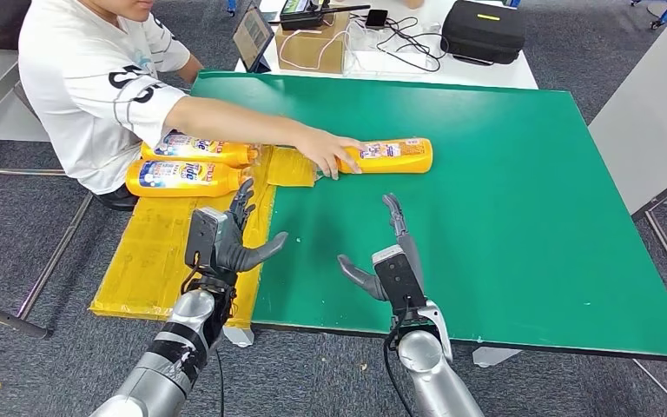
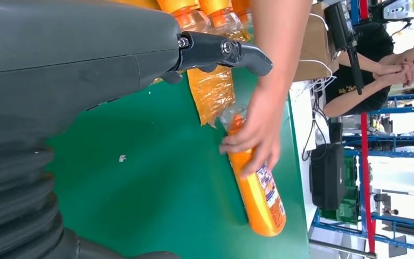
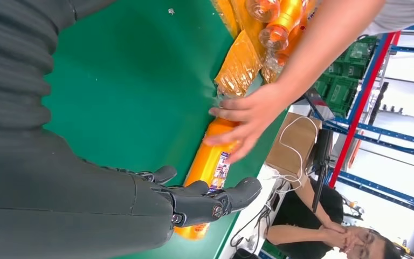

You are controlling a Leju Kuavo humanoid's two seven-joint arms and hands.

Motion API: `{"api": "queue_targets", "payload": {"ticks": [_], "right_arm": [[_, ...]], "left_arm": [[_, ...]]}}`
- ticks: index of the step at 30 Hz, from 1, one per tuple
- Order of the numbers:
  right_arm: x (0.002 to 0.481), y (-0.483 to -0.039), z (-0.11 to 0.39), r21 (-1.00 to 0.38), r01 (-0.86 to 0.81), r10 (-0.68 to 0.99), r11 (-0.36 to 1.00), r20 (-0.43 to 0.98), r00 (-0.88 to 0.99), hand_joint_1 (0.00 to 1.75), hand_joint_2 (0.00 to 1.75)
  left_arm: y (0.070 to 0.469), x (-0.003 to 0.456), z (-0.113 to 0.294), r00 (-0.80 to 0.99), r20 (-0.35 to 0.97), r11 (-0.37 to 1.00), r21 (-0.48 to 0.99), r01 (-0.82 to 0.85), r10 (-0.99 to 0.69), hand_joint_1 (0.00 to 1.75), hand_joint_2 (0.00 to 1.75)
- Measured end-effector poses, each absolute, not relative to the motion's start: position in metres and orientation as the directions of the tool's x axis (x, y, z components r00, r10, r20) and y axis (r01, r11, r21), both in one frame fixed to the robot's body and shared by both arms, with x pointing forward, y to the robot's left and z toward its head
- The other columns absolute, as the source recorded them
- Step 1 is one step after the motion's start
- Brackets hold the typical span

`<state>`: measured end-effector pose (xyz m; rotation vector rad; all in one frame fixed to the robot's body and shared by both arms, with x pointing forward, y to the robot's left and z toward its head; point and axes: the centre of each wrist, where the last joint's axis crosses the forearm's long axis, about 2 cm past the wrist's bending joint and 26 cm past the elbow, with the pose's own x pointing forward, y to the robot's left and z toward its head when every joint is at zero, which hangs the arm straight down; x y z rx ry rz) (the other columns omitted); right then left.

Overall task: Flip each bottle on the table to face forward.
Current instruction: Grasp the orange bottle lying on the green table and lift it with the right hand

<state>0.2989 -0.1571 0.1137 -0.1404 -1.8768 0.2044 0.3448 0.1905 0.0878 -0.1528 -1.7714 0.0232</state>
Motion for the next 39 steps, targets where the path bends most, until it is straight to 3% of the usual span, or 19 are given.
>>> {"api": "queue_targets", "payload": {"ticks": [30,39], "right_arm": [[0.2977,-0.1568,0.1127,-0.211,-0.003,0.2,0.977,0.931,-0.304,0.0,1.75],[0.2978,-0.1588,0.1115,-0.276,0.006,0.267,0.961,0.925,-0.271,0.0,1.75]], "left_arm": [[0.1861,0.3465,0.0906,-0.206,0.976,0.996,-0.056,0.075,0.07,0.0,1.75],[0.1865,0.3474,0.0914,-0.202,0.977,0.996,-0.052,0.074,0.066,0.0,1.75]]}}
